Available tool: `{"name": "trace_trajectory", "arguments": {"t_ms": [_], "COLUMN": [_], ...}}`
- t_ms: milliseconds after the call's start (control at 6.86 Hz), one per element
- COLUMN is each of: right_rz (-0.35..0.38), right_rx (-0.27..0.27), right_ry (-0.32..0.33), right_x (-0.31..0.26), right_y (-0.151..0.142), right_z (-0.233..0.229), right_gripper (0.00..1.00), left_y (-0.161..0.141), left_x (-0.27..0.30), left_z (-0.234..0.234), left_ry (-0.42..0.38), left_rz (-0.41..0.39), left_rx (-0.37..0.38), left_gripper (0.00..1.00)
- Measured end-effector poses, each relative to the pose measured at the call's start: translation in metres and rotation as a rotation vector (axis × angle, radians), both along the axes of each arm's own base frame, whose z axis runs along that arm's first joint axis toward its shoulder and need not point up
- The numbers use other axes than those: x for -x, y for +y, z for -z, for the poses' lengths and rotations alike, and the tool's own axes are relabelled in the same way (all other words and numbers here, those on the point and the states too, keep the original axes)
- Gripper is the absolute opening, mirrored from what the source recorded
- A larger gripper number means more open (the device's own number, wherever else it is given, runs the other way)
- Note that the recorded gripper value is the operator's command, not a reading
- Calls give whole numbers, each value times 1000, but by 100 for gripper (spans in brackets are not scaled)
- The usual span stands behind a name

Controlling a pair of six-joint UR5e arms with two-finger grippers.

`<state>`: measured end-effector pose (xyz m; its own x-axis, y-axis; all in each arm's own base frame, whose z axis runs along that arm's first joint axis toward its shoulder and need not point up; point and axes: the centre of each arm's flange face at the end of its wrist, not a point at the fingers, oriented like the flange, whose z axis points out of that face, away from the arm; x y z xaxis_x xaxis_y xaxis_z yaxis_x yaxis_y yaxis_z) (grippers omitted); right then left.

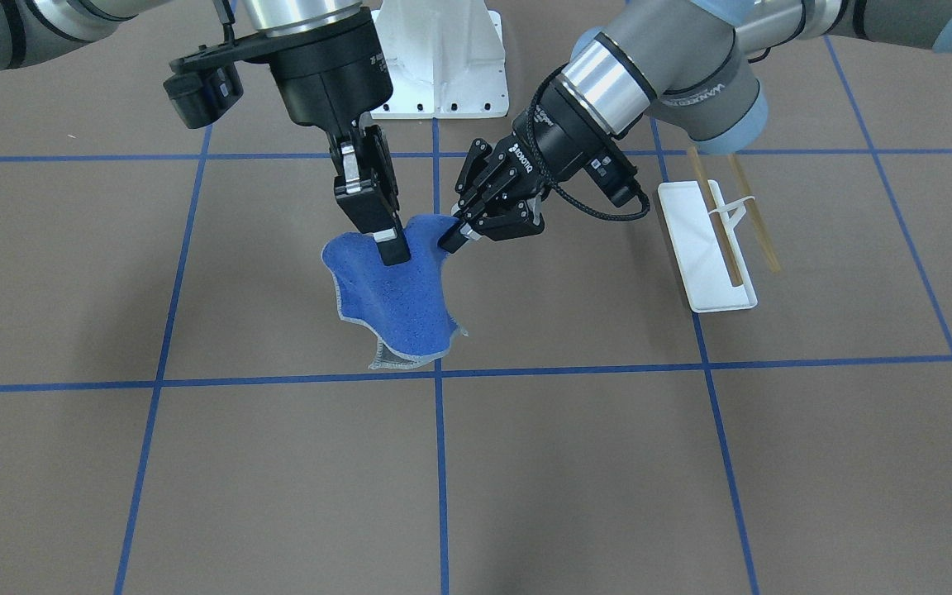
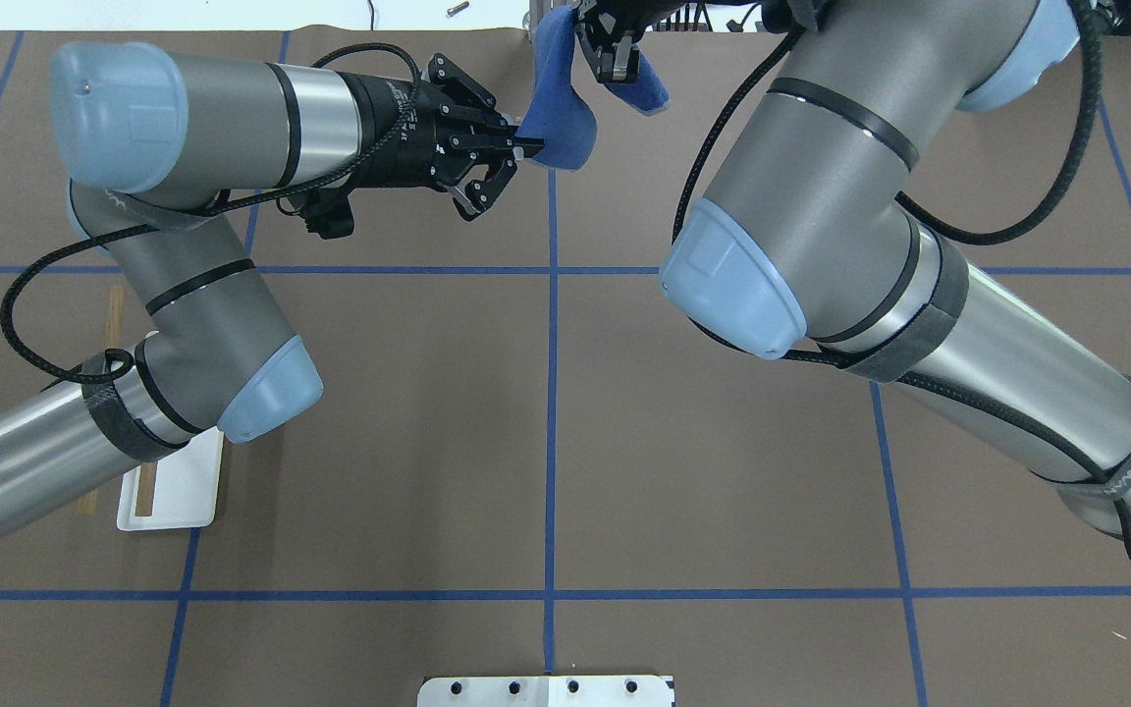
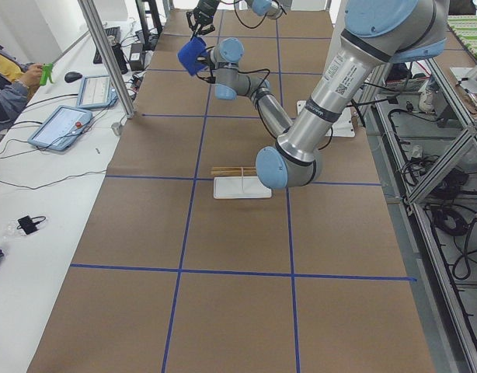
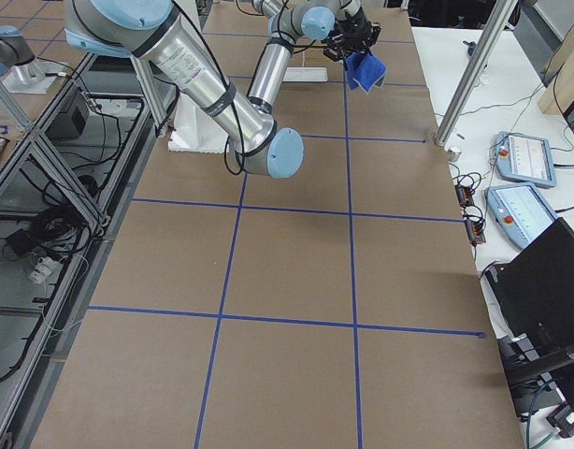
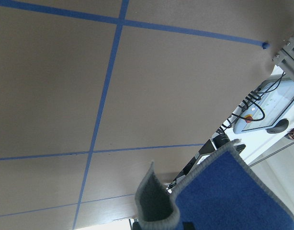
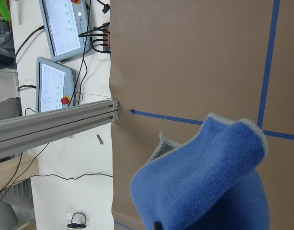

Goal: Hang towel on rack

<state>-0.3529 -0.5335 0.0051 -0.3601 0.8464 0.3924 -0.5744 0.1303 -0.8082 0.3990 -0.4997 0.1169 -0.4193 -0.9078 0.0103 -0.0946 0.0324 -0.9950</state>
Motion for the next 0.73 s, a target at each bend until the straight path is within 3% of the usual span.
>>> {"name": "trace_trajectory", "arguments": {"t_ms": [146, 437, 728], "right_rz": [3, 19, 44], "right_rx": [-3, -27, -63], "right_ry": [6, 30, 66], "right_x": [0, -1, -8], "right_y": [0, 0, 8], "right_z": [-2, -9, -30], "right_gripper": [99, 100, 100], "left_y": [0, 1, 8], "left_x": [0, 3, 13], "left_z": [-2, -10, -37], "left_ry": [-7, -73, -217], "left_rz": [2, 18, 40], "left_rx": [-16, -136, -372], "left_gripper": [0, 0, 0]}}
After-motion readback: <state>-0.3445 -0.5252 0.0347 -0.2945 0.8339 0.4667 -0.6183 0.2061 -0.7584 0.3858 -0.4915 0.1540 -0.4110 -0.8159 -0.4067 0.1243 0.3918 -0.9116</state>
